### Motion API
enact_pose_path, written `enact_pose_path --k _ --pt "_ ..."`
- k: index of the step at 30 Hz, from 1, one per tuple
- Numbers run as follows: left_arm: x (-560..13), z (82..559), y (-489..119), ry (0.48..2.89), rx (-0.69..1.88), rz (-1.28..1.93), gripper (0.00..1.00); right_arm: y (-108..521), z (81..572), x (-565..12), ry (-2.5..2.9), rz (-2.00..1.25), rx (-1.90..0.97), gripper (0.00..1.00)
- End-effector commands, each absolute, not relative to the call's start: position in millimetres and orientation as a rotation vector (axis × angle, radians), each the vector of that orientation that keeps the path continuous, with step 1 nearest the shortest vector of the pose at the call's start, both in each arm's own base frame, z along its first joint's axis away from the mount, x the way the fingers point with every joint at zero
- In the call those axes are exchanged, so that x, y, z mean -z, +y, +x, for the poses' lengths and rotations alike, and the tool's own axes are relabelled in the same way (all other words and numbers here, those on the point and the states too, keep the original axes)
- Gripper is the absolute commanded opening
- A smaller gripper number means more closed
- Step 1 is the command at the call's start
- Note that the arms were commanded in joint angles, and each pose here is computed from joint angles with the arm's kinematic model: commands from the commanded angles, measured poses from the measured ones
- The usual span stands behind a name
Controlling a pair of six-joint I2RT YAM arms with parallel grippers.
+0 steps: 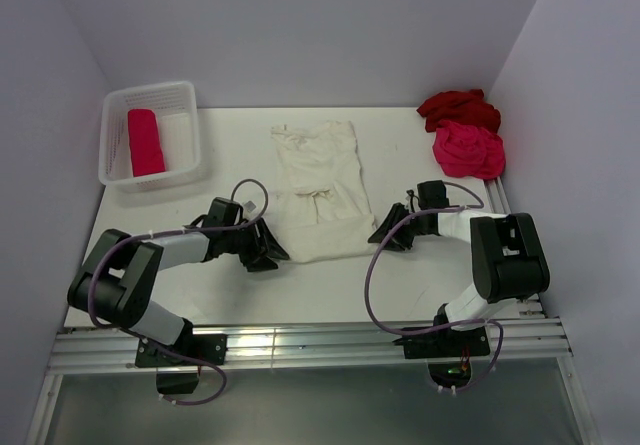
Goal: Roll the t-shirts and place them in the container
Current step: Roll the tshirt
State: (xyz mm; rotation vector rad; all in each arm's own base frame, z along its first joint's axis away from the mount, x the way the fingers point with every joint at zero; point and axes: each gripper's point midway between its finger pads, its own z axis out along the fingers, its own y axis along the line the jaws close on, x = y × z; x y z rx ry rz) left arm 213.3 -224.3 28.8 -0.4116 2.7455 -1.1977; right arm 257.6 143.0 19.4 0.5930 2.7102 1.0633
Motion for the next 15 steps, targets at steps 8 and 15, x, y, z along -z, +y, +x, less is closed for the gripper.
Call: enact_pose_path --k 8,15 --pt "11.4 221.1 -208.7 2.776 0.996 -0.522 0.5 141.5 251.8 -8.6 2.733 0.611 -1.025 0.36" --pt "20.9 232.2 -212.5 2.802 0.974 -0.521 0.22 141.5 245.7 -4.5 2.768 0.628 -1.014 0.24"
